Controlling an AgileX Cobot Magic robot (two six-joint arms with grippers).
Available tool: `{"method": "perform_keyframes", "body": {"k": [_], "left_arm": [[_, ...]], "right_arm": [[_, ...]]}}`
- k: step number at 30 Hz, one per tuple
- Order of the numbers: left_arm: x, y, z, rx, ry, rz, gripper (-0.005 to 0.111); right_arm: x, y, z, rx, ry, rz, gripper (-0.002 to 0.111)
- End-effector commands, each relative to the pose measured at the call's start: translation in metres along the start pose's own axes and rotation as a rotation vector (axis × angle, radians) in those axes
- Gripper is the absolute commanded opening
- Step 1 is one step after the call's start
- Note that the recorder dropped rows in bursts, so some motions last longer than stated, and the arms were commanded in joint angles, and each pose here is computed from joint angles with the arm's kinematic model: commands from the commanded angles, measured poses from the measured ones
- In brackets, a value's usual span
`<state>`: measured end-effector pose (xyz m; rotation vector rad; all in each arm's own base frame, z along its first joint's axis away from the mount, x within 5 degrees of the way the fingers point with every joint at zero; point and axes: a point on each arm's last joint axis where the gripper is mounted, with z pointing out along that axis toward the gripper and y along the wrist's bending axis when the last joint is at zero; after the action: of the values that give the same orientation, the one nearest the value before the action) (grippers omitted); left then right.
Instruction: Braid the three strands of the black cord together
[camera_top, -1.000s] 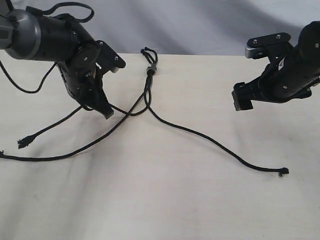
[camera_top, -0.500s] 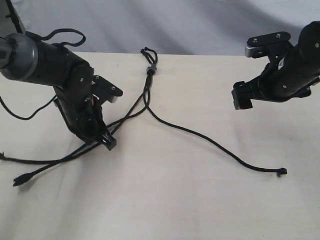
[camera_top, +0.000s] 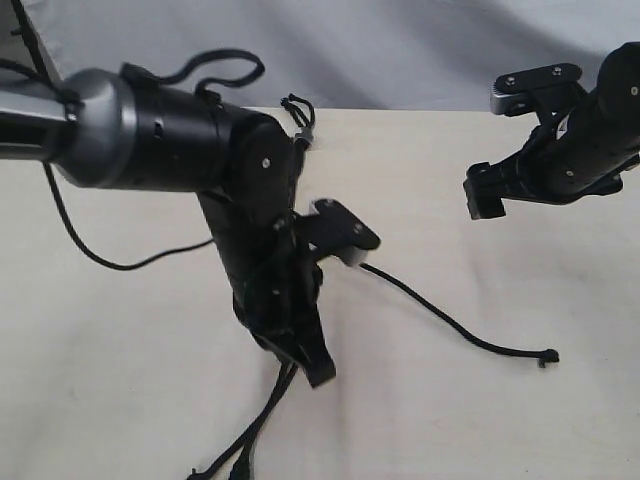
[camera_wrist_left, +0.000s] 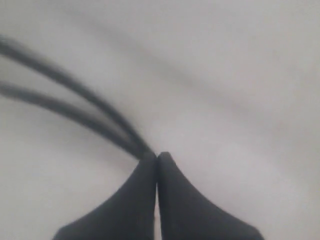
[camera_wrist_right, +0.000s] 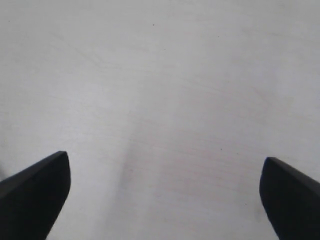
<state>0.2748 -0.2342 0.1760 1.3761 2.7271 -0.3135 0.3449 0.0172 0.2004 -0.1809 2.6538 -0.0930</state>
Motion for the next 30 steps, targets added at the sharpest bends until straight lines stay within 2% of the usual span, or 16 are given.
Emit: {"method": "perform_keyframes", "body": {"k": [1,5,8,15,19,21,24,27,30], "left_arm": [[0.01,0.031,-0.024,-0.154,-0.01,-0.106,0.0],[0.022,0.061,-0.029,-0.177,-0.028,-0.217,0.0],[0.029,0.074,-0.028,-0.161,-0.063,-0.297,0.0],[0.031,0.065,-0.013,-0.054,-0.133,-0.406,0.0],[0.029,0.064,-0.011,-0.031,-0.173,-0.445,0.002],[0.025,0.061,-0.01,-0.006,-0.197,-0.454,0.009],[0.018,0.052,-0.003,0.034,-0.215,-0.404,0.026],[0.01,0.044,0.008,0.024,-0.234,-0.373,0.04],[0.004,0.044,0.019,0.003,-0.258,-0.368,0.042]], "right_arm": [[-0.001,-0.002,-0.002,0.004,-0.013,-0.002,0.095],[-0.001,-0.002,-0.002,0.004,-0.013,-0.002,0.095],[-0.001,-0.002,-0.002,0.004,-0.013,-0.002,0.095],[-0.002,-0.002,-0.002,-0.002,-0.015,0.008,0.095],[-0.002,-0.001,0.0,-0.009,-0.023,0.019,0.095],[-0.002,-0.001,0.002,-0.011,-0.023,0.02,0.095],[-0.001,0.0,0.006,-0.012,-0.011,0.019,0.095],[-0.001,0.0,0.007,-0.012,-0.009,0.019,0.095],[-0.001,0.0,0.007,-0.012,-0.009,0.019,0.095]]}}
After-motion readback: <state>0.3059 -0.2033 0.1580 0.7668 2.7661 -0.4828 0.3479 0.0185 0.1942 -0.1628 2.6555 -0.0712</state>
